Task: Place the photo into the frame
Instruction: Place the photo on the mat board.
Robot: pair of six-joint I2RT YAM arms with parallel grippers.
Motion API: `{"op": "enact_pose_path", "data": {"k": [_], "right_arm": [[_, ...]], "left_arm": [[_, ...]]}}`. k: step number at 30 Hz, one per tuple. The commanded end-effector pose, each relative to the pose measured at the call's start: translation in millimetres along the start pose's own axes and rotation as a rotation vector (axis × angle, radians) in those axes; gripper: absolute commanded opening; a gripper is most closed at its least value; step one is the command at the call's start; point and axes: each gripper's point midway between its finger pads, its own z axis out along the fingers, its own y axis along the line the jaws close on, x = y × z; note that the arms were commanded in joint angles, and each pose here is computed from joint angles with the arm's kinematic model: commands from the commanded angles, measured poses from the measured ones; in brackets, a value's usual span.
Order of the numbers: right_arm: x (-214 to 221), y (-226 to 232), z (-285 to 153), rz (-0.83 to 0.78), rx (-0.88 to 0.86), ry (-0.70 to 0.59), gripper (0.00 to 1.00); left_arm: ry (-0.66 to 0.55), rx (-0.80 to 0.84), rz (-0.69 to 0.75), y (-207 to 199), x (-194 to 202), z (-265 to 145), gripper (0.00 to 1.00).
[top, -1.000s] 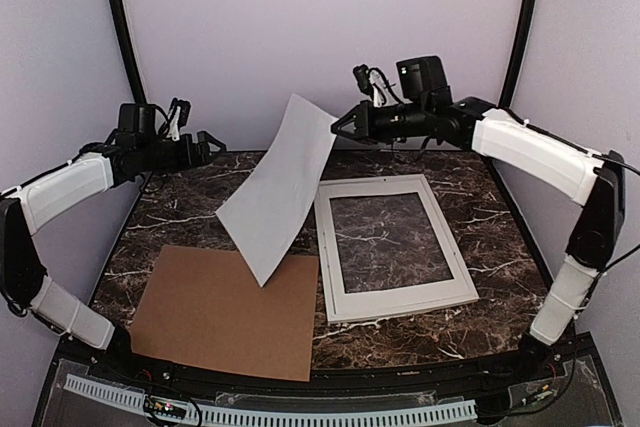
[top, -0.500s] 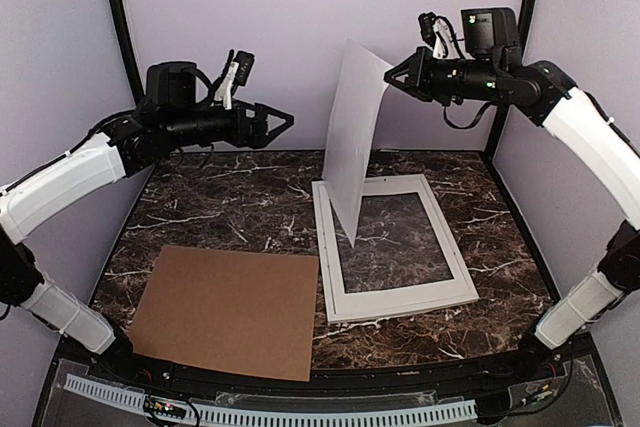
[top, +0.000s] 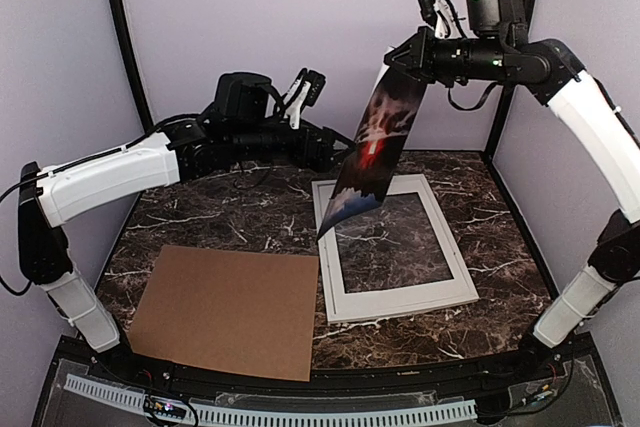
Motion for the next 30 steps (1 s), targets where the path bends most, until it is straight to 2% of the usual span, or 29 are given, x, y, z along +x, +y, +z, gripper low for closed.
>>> {"op": "enact_pose_path", "data": {"k": [1, 7, 14, 18, 21, 25, 30], "right_arm": [[0, 23, -13, -0.077, -0.084, 0.052, 0.0], [13, 48, -5, -0.081, -0.226, 0.136, 0.0], [26, 76, -15, -0.116, -0.353, 0.206, 0.0], [34, 94, -30, -0.146, -0.424, 0.245, 0.0], [33, 93, -49, -0.159, -0.418, 0.233, 0.0], [36, 50, -68, -0.126, -0.289, 0.237, 0.0], [63, -54, -77, -0.035, -0.014, 0.305, 0.0]], "left_arm": [[-0.097, -0.065, 0.031, 4, -38, -27, 0.95], [-0.109, -0.181, 0.061, 21, -39, -61, 0.96], [-0.174, -0.36, 0.04, 65, -48, -137, 0.98], [-0.225, -0.449, 0.036, 87, -54, -175, 0.99], [-0.19, -0.506, 0.071, 96, -51, -180, 0.99], [-0.158, -0.534, 0.077, 102, -49, -175, 0.99], [-0.146, -0.515, 0.074, 103, -47, -161, 0.99]]}}
